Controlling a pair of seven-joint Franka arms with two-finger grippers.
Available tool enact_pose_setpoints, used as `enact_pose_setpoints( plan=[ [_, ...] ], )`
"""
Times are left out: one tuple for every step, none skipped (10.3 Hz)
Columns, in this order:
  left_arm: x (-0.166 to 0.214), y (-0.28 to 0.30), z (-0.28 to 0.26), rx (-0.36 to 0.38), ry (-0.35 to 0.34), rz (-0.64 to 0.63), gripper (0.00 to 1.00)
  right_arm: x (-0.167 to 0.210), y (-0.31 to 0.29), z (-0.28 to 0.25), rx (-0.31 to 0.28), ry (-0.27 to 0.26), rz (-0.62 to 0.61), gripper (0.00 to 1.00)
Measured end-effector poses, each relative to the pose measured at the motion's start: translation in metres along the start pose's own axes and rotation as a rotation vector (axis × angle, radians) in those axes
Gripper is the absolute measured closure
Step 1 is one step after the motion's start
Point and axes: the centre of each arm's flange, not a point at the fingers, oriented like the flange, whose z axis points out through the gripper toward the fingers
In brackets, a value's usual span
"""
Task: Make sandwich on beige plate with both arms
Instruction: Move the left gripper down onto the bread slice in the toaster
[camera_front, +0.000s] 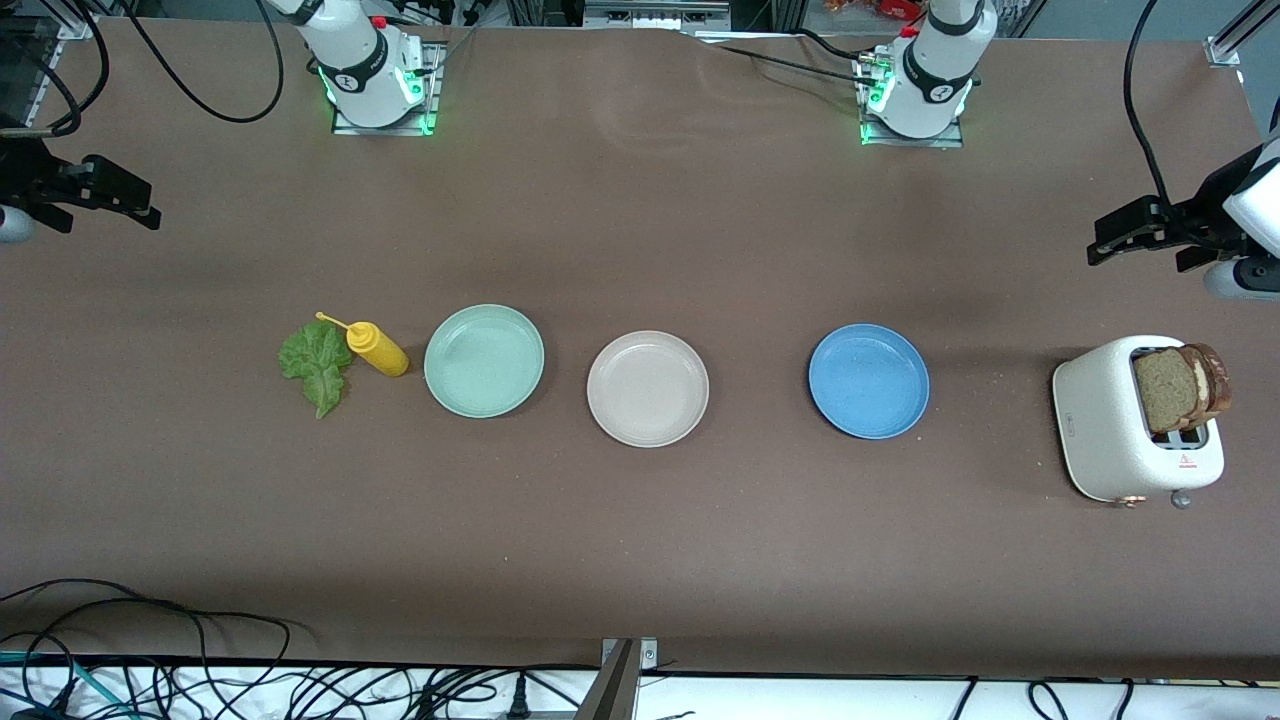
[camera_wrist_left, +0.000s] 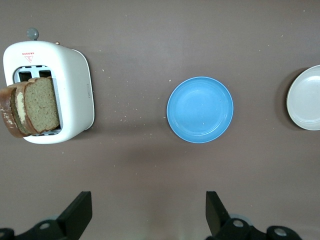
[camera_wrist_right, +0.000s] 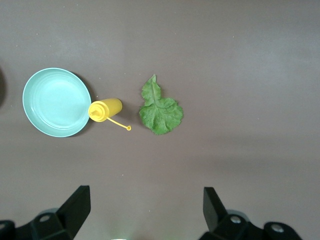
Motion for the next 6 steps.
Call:
enact_pose_setpoints(
  plan=[
    [0.001,-0.004,0.001,0.003,-0.002,-0.006,0.00,0.000,0.000,0.000,0.000,0.000,0.001,0.00],
    [0.003,-0.010,0.005,0.019,-0.011,-0.017,0.00,0.000,0.000,0.000,0.000,0.000,0.001,0.00],
    [0.006,-0.019,0.013,0.047,-0.026,-0.029,0.00,0.000,0.001,0.000,0.000,0.000,0.001,0.00],
    [0.013,-0.028,0.025,0.067,-0.048,-0.042,0.00,0.000,0.001,0.000,0.000,0.000,0.001,0.00],
    [0.023,-0.039,0.040,0.075,-0.060,-0.057,0.00,0.000,0.001,0.000,0.000,0.000,0.002,0.00],
    [0.034,-0.054,0.055,0.075,-0.062,-0.078,0.00,0.000,0.001,0.000,0.000,0.000,0.002,0.00]
  ],
)
